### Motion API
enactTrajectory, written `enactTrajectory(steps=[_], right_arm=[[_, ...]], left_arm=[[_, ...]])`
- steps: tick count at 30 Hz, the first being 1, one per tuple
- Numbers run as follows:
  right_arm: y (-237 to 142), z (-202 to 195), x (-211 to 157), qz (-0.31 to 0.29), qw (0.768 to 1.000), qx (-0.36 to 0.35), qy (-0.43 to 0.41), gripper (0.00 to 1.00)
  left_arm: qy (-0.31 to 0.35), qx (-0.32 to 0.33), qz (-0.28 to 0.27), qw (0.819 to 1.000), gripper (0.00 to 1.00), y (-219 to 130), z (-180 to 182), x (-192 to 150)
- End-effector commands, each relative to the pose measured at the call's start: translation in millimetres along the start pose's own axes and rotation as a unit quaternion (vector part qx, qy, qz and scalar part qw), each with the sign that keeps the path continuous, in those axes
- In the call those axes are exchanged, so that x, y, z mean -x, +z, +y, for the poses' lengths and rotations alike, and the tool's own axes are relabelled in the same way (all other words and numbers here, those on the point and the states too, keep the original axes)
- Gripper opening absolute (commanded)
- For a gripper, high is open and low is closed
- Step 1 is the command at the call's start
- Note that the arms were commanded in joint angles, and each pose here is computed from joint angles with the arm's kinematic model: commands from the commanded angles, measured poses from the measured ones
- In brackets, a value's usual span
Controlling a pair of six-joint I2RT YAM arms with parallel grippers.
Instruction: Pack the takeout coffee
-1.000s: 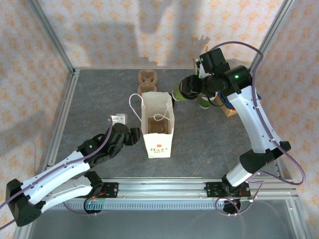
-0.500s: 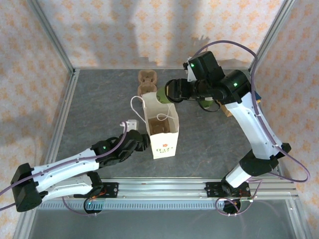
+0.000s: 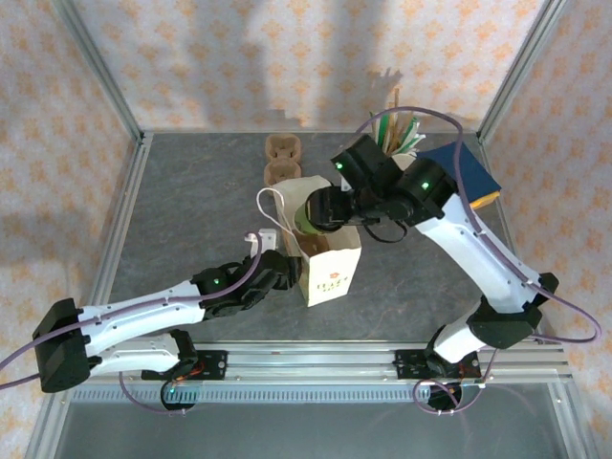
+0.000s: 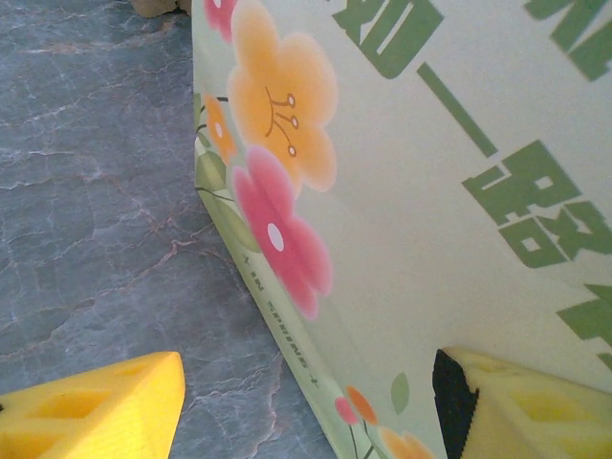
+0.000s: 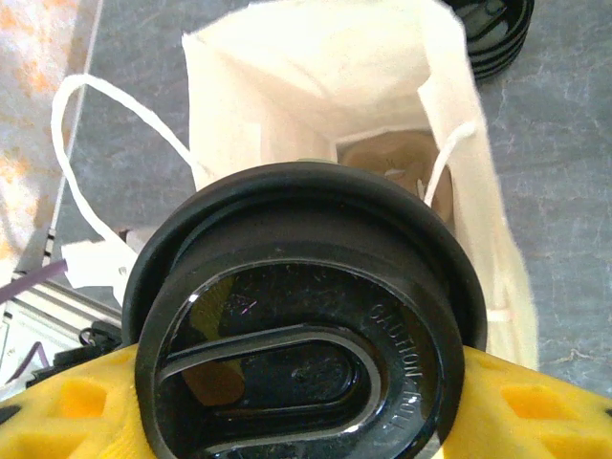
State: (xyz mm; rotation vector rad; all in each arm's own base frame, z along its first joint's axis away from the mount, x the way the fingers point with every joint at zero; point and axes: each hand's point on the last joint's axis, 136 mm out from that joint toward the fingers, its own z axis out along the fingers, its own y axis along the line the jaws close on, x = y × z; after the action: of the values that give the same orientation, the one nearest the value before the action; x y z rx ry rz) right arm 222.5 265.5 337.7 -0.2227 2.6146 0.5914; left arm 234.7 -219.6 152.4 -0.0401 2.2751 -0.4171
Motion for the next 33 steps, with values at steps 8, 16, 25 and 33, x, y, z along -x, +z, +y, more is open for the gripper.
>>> enactTrajectory(steps=[8,16,25,33], right_arm=[[31.8,-18.8,-11.5,0.018,0.997,-0.071,-0.013,0.43],[60.2,-16.4,-18.2,0.06,0.994,-0.081,-0.051,0.43],[78.8,-17.7,-26.1,0.09,0.989,-0.088,-0.076,0.43],[95.3,-31.0,-34.3,0.109,0.984,-0.119,-0.076,0.43]], left_arm=[[-0.002,-0.015,-0.036,0.999,0.72,-6.1,-11.5,19.0],[0.002,-0.026,-0.05,0.998,0.73,-17.3,-6.3,22.9],[0.003,-0.023,-0.051,0.998,0.73,-20.2,0.0,20.7],[0.008,-0.023,-0.05,0.998,0.73,-20.6,0.7,20.4]])
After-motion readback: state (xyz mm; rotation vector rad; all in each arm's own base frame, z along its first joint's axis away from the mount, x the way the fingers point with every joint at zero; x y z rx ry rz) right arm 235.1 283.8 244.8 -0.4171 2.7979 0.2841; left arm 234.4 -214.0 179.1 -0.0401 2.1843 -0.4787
